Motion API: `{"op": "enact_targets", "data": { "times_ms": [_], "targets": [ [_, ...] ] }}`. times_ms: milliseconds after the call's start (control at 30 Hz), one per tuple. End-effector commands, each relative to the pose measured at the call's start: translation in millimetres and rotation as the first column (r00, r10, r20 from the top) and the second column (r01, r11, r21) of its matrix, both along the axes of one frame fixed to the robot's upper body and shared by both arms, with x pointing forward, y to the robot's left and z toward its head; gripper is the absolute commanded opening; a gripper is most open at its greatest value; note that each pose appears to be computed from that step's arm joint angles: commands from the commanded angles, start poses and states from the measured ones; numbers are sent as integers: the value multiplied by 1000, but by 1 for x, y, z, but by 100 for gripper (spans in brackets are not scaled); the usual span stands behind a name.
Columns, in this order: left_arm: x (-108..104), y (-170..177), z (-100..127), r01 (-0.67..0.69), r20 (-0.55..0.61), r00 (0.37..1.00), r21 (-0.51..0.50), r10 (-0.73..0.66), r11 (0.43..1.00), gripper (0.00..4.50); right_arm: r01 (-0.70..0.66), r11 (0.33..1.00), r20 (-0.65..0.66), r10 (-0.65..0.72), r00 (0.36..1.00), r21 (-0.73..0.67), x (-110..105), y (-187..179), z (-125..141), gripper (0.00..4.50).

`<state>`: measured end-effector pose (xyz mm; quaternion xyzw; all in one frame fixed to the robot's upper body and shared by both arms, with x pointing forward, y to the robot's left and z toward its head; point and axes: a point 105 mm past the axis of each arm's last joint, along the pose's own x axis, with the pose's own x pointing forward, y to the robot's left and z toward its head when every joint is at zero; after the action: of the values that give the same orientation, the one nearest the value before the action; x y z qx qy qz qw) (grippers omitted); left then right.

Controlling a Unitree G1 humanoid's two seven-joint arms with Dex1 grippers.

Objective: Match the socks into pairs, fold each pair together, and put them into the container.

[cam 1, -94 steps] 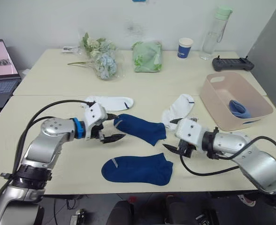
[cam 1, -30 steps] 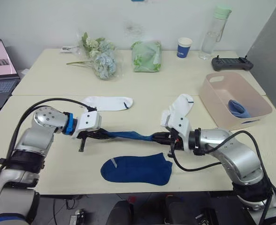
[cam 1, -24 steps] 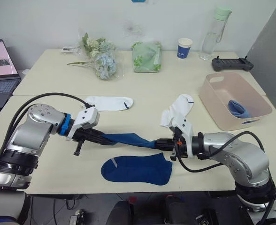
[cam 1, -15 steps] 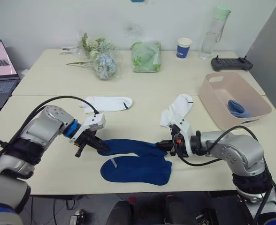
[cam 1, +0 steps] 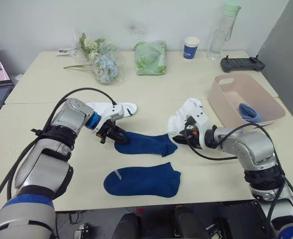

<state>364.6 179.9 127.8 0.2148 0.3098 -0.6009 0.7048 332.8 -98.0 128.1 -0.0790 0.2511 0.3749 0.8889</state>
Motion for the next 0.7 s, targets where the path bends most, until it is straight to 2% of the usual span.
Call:
{"op": "enact_targets", "data": {
  "times_ms": [33,133,233,267,367,433,500,700],
  "targets": [
    [7,17,24,-98,80,991,-75,104,992,245,5,1000,137,-6,990,10,-1,-7,24,345],
    [-2,31,37,-169,43,983,-150,177,974,340,-20,999,189,13,982,37,-14,-7,34,447],
    [-15,45,38,-261,-27,965,-202,261,944,434,-28,996,212,9,977,87,-24,0,38,450],
    [-18,48,37,-304,-51,953,-224,300,926,446,-23,995,219,0,976,101,-26,2,38,450],
    [-23,51,32,-433,-109,901,-296,420,851,446,11,991,243,-44,969,132,-27,6,36,450],
    [-36,44,17,-486,-184,874,-304,450,820,446,27,991,241,-58,969,131,-29,9,29,450],
    [-44,37,0,-520,-197,854,-285,482,805,446,39,990,230,-70,971,133,-30,12,22,450],
    [-40,11,-25,-609,-222,793,-315,567,728,446,146,982,168,-165,972,122,-22,12,-3,450]
  ]
}}
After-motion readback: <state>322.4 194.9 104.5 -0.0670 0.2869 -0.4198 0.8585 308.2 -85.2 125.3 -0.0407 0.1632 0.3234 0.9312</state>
